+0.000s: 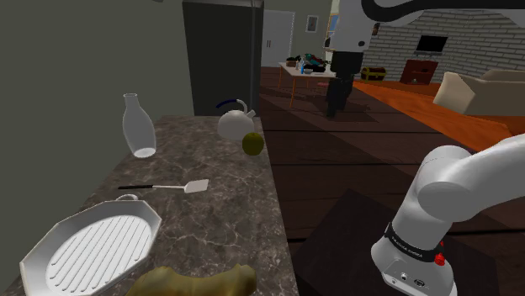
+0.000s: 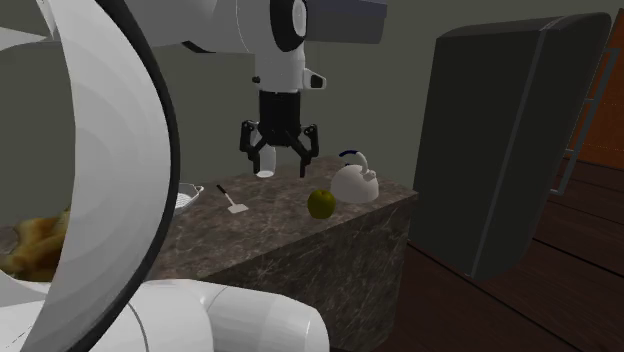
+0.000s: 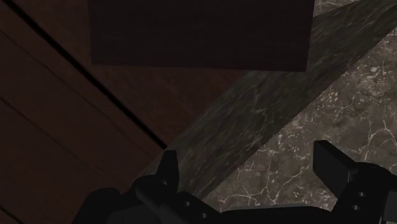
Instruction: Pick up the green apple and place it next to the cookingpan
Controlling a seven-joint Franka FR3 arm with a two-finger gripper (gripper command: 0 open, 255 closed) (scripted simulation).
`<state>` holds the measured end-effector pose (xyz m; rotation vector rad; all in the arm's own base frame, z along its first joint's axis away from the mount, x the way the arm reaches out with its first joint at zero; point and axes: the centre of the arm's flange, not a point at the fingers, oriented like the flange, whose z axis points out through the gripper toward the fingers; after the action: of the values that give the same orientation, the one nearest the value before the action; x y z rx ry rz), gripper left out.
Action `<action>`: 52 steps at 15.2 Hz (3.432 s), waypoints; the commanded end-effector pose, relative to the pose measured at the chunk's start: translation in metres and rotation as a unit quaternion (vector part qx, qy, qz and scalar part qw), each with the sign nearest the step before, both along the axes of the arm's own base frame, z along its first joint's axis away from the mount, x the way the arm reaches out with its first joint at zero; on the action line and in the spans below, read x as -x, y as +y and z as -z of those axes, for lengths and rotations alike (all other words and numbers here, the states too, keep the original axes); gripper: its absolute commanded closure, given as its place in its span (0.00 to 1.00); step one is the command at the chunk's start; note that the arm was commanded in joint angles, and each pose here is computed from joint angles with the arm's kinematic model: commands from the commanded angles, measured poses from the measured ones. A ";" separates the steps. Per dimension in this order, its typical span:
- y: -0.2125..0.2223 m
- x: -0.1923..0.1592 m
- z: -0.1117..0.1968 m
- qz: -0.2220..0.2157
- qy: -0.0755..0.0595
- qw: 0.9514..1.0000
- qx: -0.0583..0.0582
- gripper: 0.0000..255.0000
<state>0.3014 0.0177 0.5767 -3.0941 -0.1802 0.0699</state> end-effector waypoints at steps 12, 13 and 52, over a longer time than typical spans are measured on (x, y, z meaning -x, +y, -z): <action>0.005 -0.132 0.056 0.021 -0.006 1.000 0.022 0.00; 0.005 -0.144 0.061 0.023 -0.007 0.999 0.024 0.00; -0.007 -0.334 0.179 0.053 -0.016 0.997 0.057 1.00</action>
<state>0.6354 0.0108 0.3973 -3.2127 -0.0118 0.0294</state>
